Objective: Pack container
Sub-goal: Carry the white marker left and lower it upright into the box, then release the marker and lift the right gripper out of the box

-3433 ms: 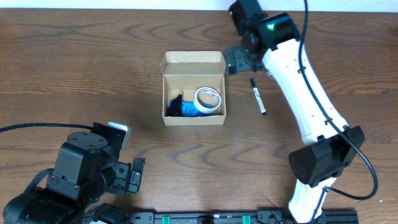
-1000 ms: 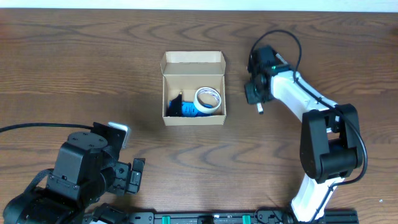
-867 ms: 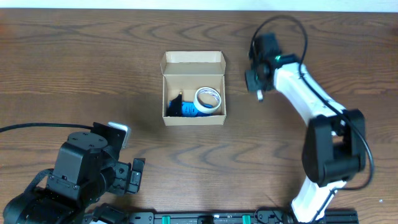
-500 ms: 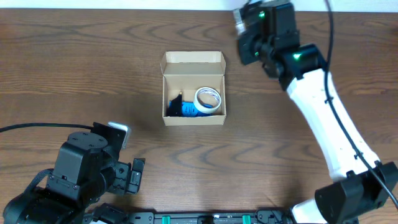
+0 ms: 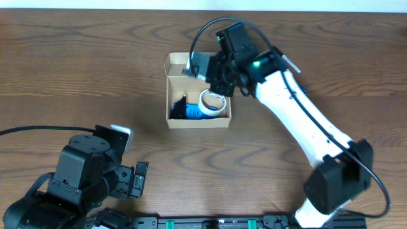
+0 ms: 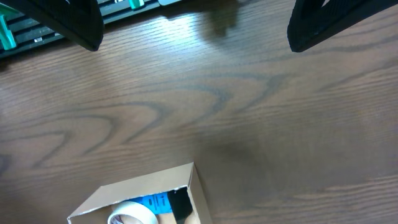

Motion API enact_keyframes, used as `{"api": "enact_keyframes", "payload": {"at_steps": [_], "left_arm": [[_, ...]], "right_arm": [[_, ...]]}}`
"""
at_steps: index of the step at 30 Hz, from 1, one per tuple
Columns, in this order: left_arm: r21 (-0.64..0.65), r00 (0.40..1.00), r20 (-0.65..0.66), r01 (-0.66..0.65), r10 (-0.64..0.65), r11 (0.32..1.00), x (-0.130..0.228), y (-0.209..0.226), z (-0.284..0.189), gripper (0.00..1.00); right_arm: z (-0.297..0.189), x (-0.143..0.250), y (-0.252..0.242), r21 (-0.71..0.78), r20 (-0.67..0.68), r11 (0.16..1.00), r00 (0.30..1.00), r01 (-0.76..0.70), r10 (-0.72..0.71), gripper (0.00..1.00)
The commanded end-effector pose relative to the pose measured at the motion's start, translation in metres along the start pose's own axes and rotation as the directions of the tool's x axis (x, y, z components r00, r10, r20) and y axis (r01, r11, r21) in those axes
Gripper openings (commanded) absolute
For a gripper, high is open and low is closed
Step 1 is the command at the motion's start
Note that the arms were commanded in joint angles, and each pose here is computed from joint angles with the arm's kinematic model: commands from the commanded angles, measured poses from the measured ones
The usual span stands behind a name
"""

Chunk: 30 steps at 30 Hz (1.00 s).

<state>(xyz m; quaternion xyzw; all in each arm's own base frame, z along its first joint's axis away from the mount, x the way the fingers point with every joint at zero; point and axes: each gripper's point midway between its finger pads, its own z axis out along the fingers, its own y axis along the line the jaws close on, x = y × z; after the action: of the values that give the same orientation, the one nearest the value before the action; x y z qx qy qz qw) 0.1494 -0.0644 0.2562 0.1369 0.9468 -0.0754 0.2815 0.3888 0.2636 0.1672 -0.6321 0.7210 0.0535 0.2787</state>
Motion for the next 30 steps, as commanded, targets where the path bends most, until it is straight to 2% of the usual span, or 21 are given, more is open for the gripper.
{"api": "enact_keyframes", "payload": {"at_steps": [1,6,15,25,30], "left_arm": [[0.000,1.000,0.014,-0.004,0.004,1.000,-0.003,0.000,-0.004,0.95],[-0.001,1.000,0.013,-0.004,0.004,1.000,-0.003,0.000,-0.004,0.95],[0.000,1.000,0.014,-0.004,0.004,1.000,-0.003,0.000,-0.004,0.95],[-0.001,1.000,0.013,-0.004,0.004,1.000,-0.003,0.000,-0.004,0.95],[-0.001,1.000,0.013,-0.004,0.004,1.000,-0.003,0.000,-0.004,0.95]], "right_arm": [[0.029,0.005,0.019,-0.082,-0.017,0.983,0.986,0.165,-0.167,0.01],[0.062,0.015,0.032,-0.148,-0.036,0.961,0.970,0.234,-0.242,0.01],[0.082,0.022,0.021,-0.104,-0.082,0.964,0.964,0.244,-0.252,0.03],[0.085,0.022,0.019,-0.100,-0.080,0.965,0.964,0.245,-0.253,0.27],[0.085,0.022,0.019,-0.099,-0.080,0.965,0.964,0.244,-0.252,0.32]]}}
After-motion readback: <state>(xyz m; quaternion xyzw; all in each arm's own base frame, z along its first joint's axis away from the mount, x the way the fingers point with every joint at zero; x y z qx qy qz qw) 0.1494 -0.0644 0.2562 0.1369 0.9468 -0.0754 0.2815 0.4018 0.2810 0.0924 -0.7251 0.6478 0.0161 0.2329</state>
